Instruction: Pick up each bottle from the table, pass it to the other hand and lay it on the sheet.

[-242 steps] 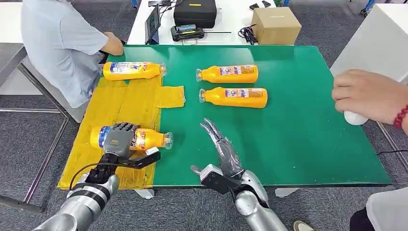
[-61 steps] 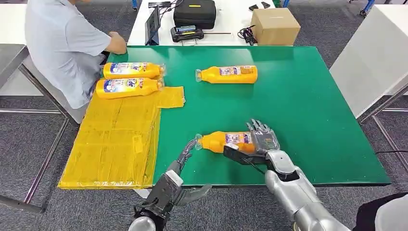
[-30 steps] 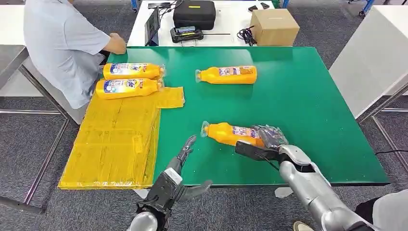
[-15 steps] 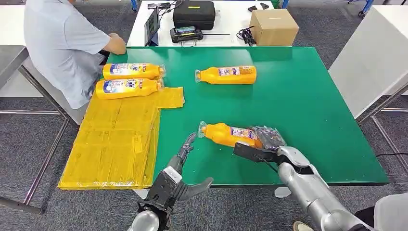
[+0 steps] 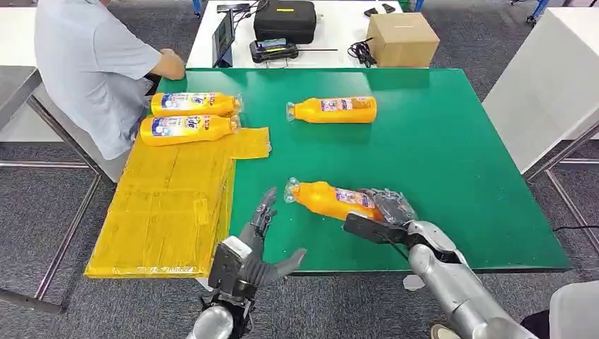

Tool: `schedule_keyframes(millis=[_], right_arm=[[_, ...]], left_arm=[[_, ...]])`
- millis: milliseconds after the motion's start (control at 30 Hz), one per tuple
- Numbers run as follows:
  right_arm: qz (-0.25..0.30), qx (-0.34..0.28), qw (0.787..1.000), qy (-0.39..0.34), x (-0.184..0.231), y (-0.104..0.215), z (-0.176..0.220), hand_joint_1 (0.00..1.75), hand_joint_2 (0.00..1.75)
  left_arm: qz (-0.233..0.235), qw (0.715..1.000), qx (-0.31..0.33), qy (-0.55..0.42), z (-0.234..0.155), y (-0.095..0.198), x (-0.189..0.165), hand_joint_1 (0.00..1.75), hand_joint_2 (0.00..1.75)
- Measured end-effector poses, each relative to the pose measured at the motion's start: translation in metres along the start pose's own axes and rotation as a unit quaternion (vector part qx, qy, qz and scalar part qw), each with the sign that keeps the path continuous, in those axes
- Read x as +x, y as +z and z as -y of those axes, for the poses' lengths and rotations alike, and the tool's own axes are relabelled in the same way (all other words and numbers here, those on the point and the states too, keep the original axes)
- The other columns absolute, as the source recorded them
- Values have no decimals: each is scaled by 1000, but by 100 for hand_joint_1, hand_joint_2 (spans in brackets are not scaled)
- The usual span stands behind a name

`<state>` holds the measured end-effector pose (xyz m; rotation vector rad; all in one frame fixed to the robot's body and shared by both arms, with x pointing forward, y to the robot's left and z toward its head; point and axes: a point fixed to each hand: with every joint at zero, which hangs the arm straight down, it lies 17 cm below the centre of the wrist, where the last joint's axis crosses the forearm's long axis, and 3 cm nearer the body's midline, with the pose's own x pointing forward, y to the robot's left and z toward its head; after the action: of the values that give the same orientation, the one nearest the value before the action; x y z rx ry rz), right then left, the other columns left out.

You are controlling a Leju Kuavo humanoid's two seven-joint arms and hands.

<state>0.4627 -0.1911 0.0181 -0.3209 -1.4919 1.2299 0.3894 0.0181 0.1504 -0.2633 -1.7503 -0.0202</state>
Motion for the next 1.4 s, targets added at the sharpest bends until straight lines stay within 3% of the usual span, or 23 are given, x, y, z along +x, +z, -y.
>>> schedule_keyframes(millis=[200,300,433,867,1133,1400], right_arm=[[87,-84,991,-55,82,-7,9,175,175],[149,-142,973,-106,132,-3,28,175,175],[173,-172,961,-126,160,1,38,175,175],[181,-196,955,-131,170,1,51,175,175],[188,-146,954,-184,173,-5,38,175,175],[191,-121,956,-186,177,-16,32,175,175]], left_arm=[[-36,991,69,109,-28,-5,-18,0,175],[-32,982,124,140,-51,-6,-26,0,175],[-37,976,153,150,-64,-10,-31,0,175],[-31,970,162,176,-68,-15,-29,0,175],[32,971,90,218,-43,-20,17,0,175],[21,979,32,200,-12,-18,15,0,175]])
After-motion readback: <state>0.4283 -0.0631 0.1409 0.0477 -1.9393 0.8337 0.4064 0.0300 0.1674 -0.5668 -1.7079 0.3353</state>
